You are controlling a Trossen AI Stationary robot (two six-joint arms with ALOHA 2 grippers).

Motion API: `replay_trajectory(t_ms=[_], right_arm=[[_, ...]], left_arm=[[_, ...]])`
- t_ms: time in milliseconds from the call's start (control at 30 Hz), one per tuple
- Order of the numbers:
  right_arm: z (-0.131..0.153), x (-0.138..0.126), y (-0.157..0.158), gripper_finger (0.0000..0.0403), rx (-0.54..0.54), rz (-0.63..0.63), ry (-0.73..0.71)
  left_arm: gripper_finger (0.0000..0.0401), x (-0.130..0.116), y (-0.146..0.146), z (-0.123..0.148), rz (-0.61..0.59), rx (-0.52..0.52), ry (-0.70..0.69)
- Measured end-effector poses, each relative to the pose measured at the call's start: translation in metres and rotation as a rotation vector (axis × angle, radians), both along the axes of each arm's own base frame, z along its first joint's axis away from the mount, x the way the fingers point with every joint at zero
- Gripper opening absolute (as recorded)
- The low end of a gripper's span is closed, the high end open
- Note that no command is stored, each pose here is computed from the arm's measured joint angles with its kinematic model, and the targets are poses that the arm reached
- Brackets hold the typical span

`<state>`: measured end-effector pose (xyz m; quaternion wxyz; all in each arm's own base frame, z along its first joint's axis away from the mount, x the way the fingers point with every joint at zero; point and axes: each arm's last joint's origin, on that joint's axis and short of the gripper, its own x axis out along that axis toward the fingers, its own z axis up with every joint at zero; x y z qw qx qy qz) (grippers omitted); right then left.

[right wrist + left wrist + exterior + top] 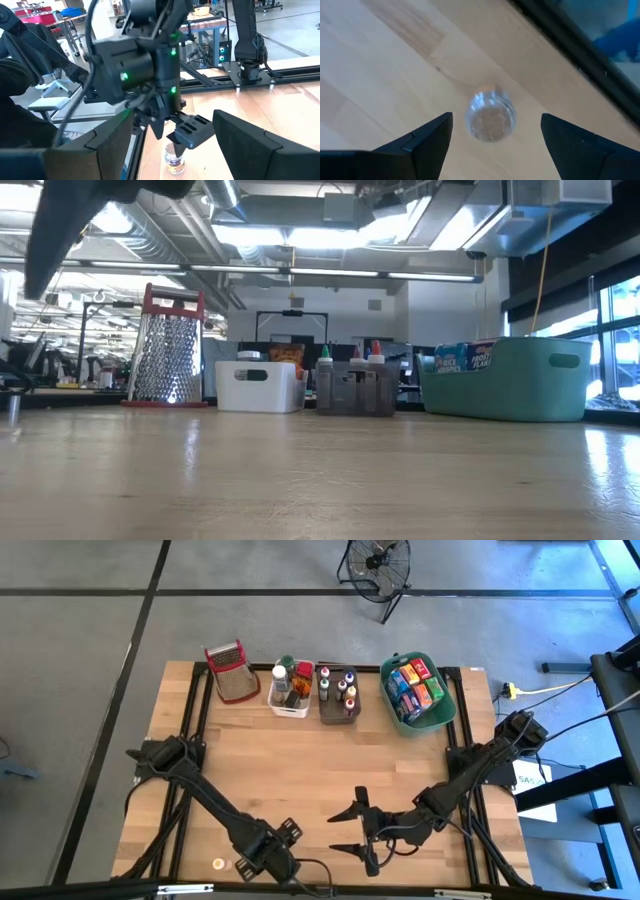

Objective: Pick & Place Kitchen Items
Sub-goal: Put the brown seasoning bottle into the white bin

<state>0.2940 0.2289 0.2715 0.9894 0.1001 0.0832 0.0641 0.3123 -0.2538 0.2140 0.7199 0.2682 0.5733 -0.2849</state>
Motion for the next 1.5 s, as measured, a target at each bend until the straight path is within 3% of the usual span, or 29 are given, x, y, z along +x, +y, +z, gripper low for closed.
replay_trajectory(t_ms=[633,1033,1500], right_arm=[[0.000,0.000,0.000,0.0277,-0.006,0.001,0.003],[-0.001,0.000,0.000,0.0277,-0.009,0.001,0.006],[-0.001,0.000,0.000,0.0277,-0.011,0.002,0.008]], left_arm=[[0.0299,-0.001,0.010,-0.033,-0.003,-0.029,-0.001],[0.0299,0.000,0.007,-0.033,-0.005,-0.072,0.000],[0.0299,-0.003,0.010,-0.051,-0.014,-0.073,-0.014]])
